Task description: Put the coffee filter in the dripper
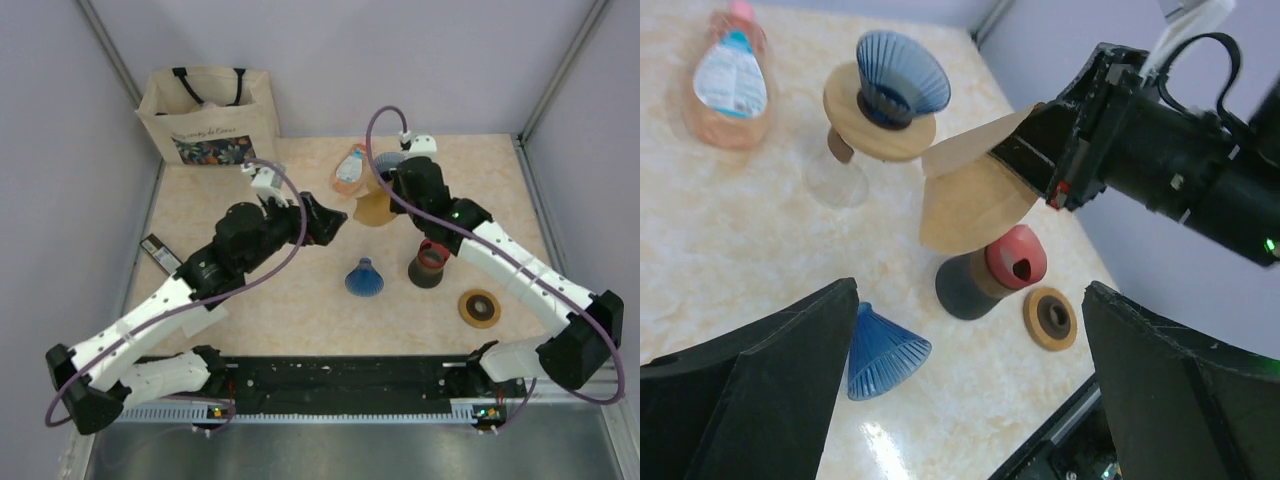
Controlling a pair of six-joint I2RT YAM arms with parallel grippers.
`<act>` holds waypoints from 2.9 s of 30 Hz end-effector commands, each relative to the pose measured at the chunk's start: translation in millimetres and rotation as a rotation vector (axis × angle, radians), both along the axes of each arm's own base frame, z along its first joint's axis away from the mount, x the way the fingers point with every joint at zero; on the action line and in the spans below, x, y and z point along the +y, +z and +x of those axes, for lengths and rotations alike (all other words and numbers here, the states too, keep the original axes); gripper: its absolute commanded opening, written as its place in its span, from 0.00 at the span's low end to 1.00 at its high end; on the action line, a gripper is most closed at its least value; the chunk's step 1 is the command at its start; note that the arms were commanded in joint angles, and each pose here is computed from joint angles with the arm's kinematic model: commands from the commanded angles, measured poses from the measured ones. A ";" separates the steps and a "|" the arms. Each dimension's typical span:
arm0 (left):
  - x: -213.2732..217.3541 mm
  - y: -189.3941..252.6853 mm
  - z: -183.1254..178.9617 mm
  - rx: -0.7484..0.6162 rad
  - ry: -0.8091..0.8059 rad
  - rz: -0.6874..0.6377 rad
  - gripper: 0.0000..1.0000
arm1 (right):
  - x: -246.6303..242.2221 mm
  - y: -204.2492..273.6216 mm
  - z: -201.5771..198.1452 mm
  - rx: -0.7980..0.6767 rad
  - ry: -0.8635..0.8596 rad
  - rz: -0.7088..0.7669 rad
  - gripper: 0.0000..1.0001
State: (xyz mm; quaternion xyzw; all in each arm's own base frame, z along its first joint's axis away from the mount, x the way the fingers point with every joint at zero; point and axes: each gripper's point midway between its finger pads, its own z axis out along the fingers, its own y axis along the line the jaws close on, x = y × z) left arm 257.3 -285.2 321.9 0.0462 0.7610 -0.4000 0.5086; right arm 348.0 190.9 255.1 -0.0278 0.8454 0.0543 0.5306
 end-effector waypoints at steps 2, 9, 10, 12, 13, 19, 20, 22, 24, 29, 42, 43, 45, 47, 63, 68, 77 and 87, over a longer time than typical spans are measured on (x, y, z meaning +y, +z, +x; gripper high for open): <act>54.8 14.5 3.1 -0.105 0.197 0.010 0.99 | -1.3 37.1 23.6 0.064 0.083 0.133 0.00; 111.2 -15.7 8.5 -0.062 0.429 0.120 0.99 | -23.3 44.6 68.8 0.129 0.114 0.162 0.00; 120.3 -21.5 10.7 -0.050 0.469 0.131 0.99 | -26.3 42.0 74.5 0.142 0.106 0.160 0.00; 138.5 -35.7 15.7 -0.012 0.535 0.153 0.99 | -24.1 42.2 83.3 0.156 0.140 0.165 0.00; 148.3 -38.5 19.0 0.002 0.565 0.150 0.99 | -24.3 38.3 87.6 0.172 0.146 0.165 0.00; 187.5 -76.8 33.0 0.142 0.617 0.085 0.99 | -28.3 15.5 109.1 0.261 0.122 0.132 0.00; 190.0 -81.7 33.9 0.153 0.621 0.086 0.99 | -29.8 11.9 110.9 0.272 0.115 0.129 0.00; 194.6 -86.0 34.3 0.164 0.633 0.092 0.99 | -28.8 6.2 112.5 0.285 0.118 0.121 0.00; 197.4 -89.8 34.3 0.175 0.640 0.105 0.99 | -29.7 -0.5 115.2 0.299 0.116 0.115 0.01; 196.1 -93.2 34.7 0.189 0.629 0.108 0.99 | -29.6 -12.1 119.7 0.327 0.111 0.096 0.08; 192.9 -92.1 33.6 0.190 0.606 0.096 0.99 | -38.9 29.6 121.4 0.221 0.096 0.074 0.52; 193.4 -91.2 33.4 0.188 0.608 0.094 0.99 | -40.1 34.2 121.5 0.209 0.093 0.071 0.54; 192.9 -90.5 33.4 0.187 0.605 0.092 0.99 | -47.1 42.6 122.1 0.183 0.068 0.048 0.56; 193.1 -91.6 33.0 0.187 0.604 0.096 0.99 | -51.3 52.6 122.5 0.156 0.052 0.035 0.57; 192.3 -97.5 34.8 0.204 0.602 0.104 0.99 | -18.4 42.1 112.5 0.214 0.240 0.036 0.40; 193.5 -100.4 34.7 0.211 0.605 0.108 0.99 | -10.7 24.9 117.3 0.268 0.239 -0.016 0.29; 196.8 -104.1 33.4 0.218 0.615 0.121 0.99 | 0.2 -16.8 119.8 0.373 0.251 -0.089 0.16; 201.5 -104.0 32.4 0.213 0.631 0.131 0.99 | 9.6 -53.8 125.1 0.444 0.262 -0.122 0.14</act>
